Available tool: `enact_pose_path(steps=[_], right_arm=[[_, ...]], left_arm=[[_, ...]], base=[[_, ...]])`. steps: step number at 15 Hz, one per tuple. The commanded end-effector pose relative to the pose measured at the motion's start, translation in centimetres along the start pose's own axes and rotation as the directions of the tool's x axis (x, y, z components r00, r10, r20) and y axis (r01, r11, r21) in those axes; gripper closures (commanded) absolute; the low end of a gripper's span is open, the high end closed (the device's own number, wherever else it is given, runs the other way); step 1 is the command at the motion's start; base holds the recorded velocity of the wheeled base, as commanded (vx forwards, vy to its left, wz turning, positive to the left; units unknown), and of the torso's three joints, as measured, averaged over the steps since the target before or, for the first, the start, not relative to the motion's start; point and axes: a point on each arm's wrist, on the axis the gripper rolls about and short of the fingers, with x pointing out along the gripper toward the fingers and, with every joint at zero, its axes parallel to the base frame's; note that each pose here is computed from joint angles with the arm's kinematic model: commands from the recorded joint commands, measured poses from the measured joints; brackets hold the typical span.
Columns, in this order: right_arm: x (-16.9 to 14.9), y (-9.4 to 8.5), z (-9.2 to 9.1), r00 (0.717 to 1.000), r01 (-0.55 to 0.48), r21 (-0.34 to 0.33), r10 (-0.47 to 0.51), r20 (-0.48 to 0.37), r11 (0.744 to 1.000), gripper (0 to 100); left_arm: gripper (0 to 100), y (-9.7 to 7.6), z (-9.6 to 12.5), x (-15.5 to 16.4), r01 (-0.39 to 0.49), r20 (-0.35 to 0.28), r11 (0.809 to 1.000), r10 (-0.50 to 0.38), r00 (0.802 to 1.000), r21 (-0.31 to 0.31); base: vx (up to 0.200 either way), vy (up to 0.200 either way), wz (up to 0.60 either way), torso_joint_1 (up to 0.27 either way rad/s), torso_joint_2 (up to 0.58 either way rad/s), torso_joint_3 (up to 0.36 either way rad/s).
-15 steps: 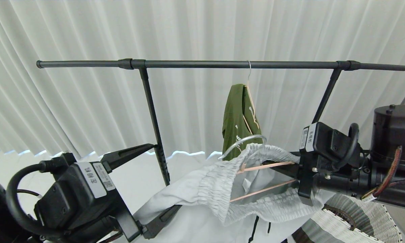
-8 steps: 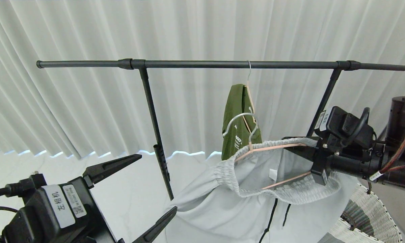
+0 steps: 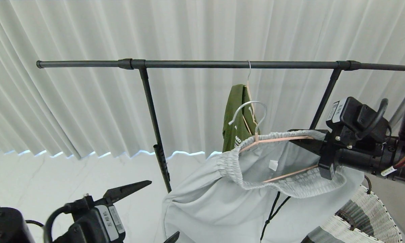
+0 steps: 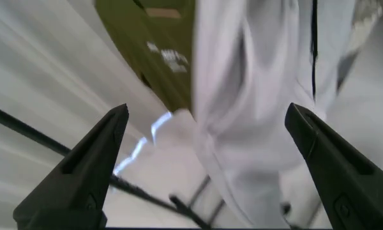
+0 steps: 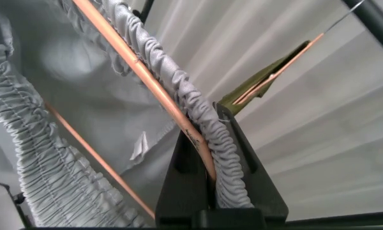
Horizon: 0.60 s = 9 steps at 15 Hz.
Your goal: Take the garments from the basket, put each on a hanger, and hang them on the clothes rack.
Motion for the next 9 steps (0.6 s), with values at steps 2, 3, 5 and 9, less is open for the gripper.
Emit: enact_pose_path(steps=[2, 3, 5, 9], right_arm=[[-0.5, -0.1, 0.5, 1.000, 0.011, -0.005, -0.011, 0.022, 1.000, 100], [-0.5, -0.1, 0.5, 1.000, 0.010, -0.005, -0.009, 0.023, 1.000, 100], [-0.6, 0.2, 0.8, 0.999, -0.006, 0.016, 0.005, 0.036, 1.000, 100], [-0.6, 0.5, 1.2, 0.998, -0.017, 0.029, 0.016, 0.054, 0.999, 100]], left_arm=[[0, -0.1, -4.0, 1.1, 0.006, -0.232, 0.998, -0.018, 0.972, -0.056], [0, 0.1, -4.4, 1.3, -0.006, -0.254, 0.998, -0.012, 0.967, -0.067], [0, 0.5, -5.0, 1.6, -0.024, -0.288, 0.995, -0.003, 0.958, -0.092], [100, 1.0, -4.5, 2.4, -0.051, -0.269, 0.987, 0.008, 0.963, -0.154]], base=[[0.000, 0.000, 0.00, 0.000, 0.00, 0.000], [0.000, 0.000, 0.00, 0.000, 0.00, 0.000], [0.000, 0.000, 0.00, 0.000, 0.00, 0.000], [0.000, 0.000, 0.00, 0.000, 0.00, 0.000]])
